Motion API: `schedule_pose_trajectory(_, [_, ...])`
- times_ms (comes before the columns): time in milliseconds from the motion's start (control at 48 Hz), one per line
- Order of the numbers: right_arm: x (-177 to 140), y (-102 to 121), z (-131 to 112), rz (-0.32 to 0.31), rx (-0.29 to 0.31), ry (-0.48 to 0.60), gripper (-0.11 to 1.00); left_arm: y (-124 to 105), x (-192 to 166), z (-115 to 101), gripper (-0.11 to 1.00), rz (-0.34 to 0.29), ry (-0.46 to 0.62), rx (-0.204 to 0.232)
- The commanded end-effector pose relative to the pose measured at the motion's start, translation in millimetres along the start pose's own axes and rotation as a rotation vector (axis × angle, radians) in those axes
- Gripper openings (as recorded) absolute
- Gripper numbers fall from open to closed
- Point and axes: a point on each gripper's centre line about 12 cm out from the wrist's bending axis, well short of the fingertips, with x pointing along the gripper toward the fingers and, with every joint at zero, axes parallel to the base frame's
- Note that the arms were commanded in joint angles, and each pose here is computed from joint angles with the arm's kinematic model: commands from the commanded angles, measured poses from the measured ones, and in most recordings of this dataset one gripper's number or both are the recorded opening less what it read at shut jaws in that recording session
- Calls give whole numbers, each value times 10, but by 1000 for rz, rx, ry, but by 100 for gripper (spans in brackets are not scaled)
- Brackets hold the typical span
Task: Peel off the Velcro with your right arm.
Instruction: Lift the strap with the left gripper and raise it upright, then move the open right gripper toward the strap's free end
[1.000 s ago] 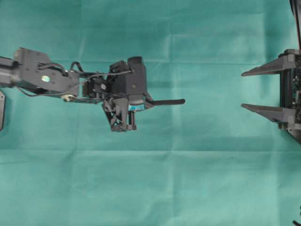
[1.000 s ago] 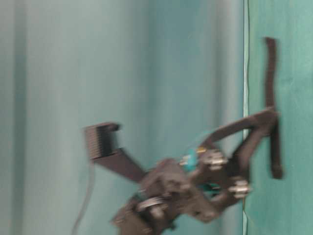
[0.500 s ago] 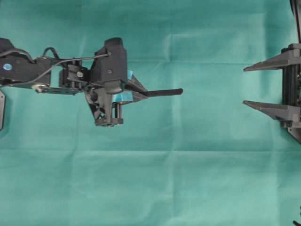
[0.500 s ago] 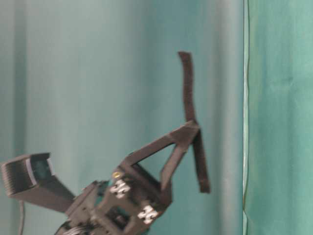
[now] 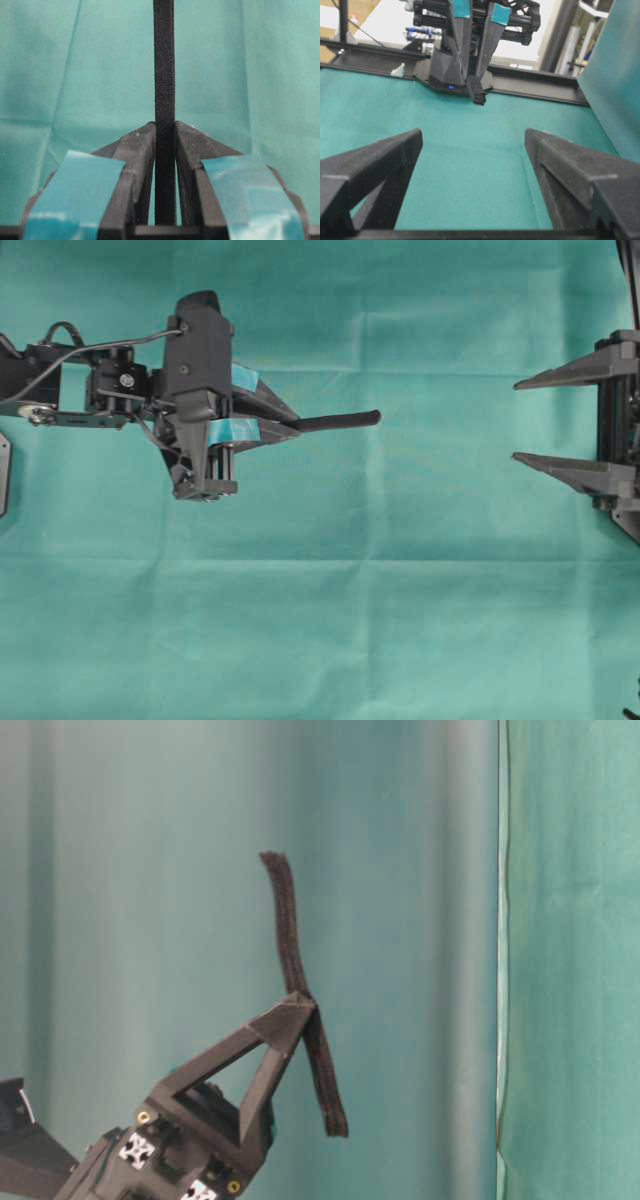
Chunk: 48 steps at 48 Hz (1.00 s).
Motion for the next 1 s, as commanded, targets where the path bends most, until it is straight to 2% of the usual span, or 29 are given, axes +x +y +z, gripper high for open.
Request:
schedule_pose_trajectory(0, [63, -3, 108, 2, -18, -23, 68, 3, -88, 104, 10, 0, -45, -8])
schedule_pose_trajectory(229, [205, 18, 150, 22, -119, -15, 68, 9, -159, 153, 10, -2, -109, -69])
schedule_pose_trajectory(375, [327, 10, 170, 21, -191, -4, 67, 11, -231, 153, 10, -10, -178, -143])
schedule_pose_trajectory(583, [539, -37, 166, 5, -355, -22, 67, 9, -343, 83, 10, -34, -272, -263])
schedule_pose_trajectory(750, [721, -90, 121, -15, -463, -46, 67, 13, -437, -13, 10, -59, -339, -362])
schedule_pose_trajectory(854, [868, -142, 80, -31, -522, -49, 67, 15, -489, -74, 10, -73, -373, -405])
schedule_pose_trajectory(979, [1038, -179, 37, -42, -556, -61, 67, 23, -534, -154, 10, -83, -394, -443])
